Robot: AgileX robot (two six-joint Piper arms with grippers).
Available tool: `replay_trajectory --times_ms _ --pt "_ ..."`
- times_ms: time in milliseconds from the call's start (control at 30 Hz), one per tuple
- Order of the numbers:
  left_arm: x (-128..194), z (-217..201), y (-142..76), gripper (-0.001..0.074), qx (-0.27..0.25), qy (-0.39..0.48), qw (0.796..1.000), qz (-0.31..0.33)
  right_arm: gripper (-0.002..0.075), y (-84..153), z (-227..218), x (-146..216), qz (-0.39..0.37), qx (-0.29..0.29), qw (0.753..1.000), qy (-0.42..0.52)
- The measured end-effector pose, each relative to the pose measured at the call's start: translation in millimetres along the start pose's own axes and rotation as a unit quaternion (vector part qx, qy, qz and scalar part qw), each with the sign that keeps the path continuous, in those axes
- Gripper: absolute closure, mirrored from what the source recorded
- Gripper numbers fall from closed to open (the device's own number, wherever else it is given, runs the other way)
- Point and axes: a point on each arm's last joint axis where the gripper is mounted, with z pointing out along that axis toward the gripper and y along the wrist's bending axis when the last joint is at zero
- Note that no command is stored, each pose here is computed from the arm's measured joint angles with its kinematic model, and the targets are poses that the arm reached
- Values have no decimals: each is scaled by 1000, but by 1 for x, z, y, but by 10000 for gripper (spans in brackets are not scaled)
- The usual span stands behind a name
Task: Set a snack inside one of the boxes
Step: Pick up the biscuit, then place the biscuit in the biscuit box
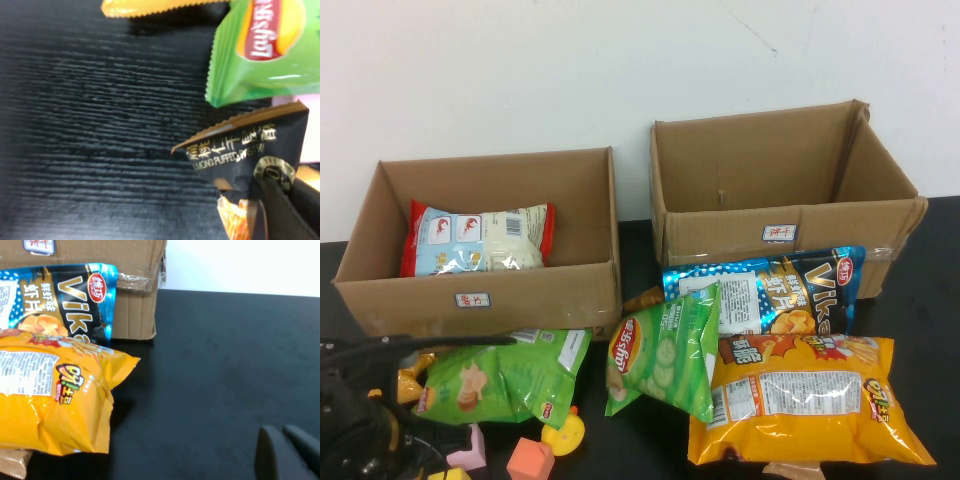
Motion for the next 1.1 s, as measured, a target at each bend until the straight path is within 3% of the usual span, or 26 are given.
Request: replay_trajectory --times_ms 133,267,433,600,800,833,900,967,1100 --pt "2 -29 -10 724 20 -23 999 25 727 0 0 0 0 0 1000 0" --pt "-14 -70 -50 725 96 -77 989 87 727 0 0 0 0 0 1000 0" --pt "-56 -122 -114 726 205 -200 945 156 727 0 0 0 0 0 1000 0" --pt "-114 -143 -173 726 287 -313 890 165 727 0 0 0 0 0 1000 0" --pt "-165 -121 -228 724 301 -345 875 161 727 0 0 0 0 0 1000 0" --pt "-178 -109 -244 703 300 -347 874 159 727 0 0 0 0 0 1000 0" --pt "-186 -96 -255 649 295 -344 877 158 727 0 0 0 0 0 1000 0" --pt "-191 -84 -263 548 288 -335 884 156 727 0 0 0 0 0 1000 0" --pt "-194 -68 -266 245 249 -292 910 156 727 0 0 0 0 0 1000 0"
